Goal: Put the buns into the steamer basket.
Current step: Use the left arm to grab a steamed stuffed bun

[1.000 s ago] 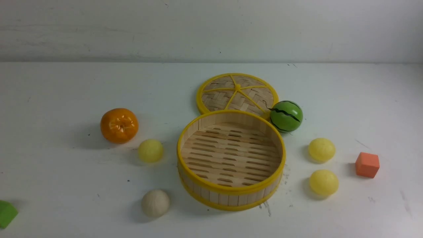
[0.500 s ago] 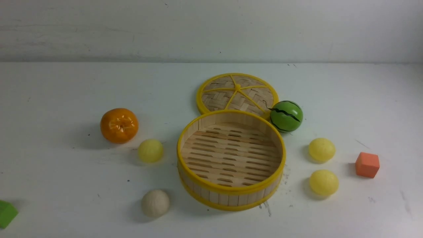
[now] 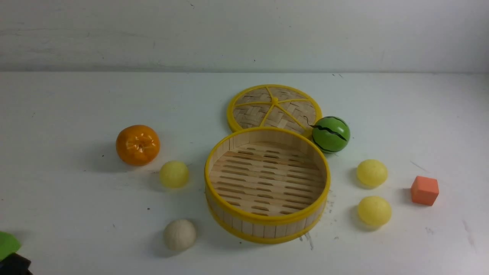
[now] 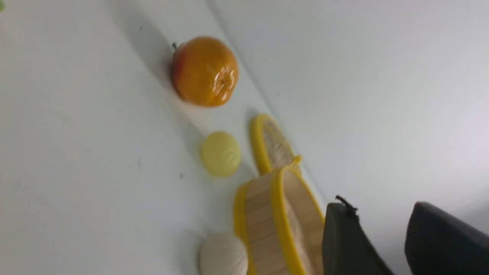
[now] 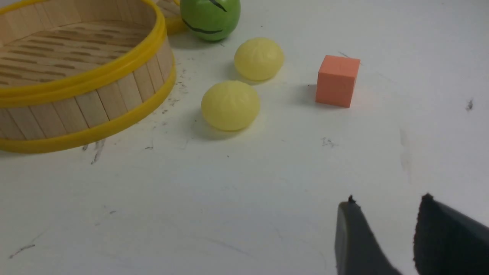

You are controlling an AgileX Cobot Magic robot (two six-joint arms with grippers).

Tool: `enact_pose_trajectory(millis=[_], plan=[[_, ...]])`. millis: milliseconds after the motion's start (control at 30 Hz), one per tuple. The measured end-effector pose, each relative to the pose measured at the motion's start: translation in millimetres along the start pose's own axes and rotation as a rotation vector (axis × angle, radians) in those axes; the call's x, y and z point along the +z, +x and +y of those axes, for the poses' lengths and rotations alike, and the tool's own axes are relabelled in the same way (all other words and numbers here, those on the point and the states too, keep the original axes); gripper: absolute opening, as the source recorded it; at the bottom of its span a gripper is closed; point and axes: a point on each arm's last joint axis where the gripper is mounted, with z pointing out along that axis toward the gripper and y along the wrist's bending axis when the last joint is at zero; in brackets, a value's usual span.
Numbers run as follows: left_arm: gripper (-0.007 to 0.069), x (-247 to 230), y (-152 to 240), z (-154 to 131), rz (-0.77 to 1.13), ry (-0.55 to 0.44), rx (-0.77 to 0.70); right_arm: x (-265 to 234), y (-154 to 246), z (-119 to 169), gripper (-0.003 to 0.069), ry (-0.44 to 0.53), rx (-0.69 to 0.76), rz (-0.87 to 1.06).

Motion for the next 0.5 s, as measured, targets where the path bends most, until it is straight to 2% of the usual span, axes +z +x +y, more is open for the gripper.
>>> enact_pose_trajectory(millis=[133,200,233,267,300,400,433,467,500], plan=[[0.0158,-3.2,-6.1,-18.5,0.026,0.035,0.018,0.0,0.0,0.0,0.0241,0.0,-0.001,0.0],[0.009,-6.9,-11.9,-43.2,0.109,0.045,0.108,0.0,0.0,0.0,0.0241,0.0,-0.001,0.0],[0.0076,-7.1,-12.5,-45.8,0.12,0.044,0.131,0.0,0.0,0.0,0.0241,0.0,-0.001,0.0],[0.0018,-6.9,-16.9,-69.0,0.246,0.02,0.225,0.0,0.0,0.0,0.0241,0.0,-0.001,0.0],[-0.0003,-4.1,-18.6,-80.2,0.333,-0.006,0.272,0.0,0.0,-0.1,0.0241,0.001,-0.002,0.0],[-0.0013,16.1,-21.0,-100.5,0.592,-0.115,0.351,0.0,0.0,-0.1,0.0241,0.001,-0.002,0.0],[-0.0013,15.1,-21.6,-102.7,0.599,-0.112,0.355,0.0,0.0,-0.1,0.0241,0.001,-0.002,0.0],[-0.0013,39.2,-22.3,-107.9,0.771,-0.192,0.401,0.0,0.0,-0.1,0.0241,0.001,-0.002,0.0],[-0.0013,53.4,-22.9,-108.3,0.843,-0.225,0.436,0.0,0.0,-0.1,0.0241,0.001,-0.002,0.0]])
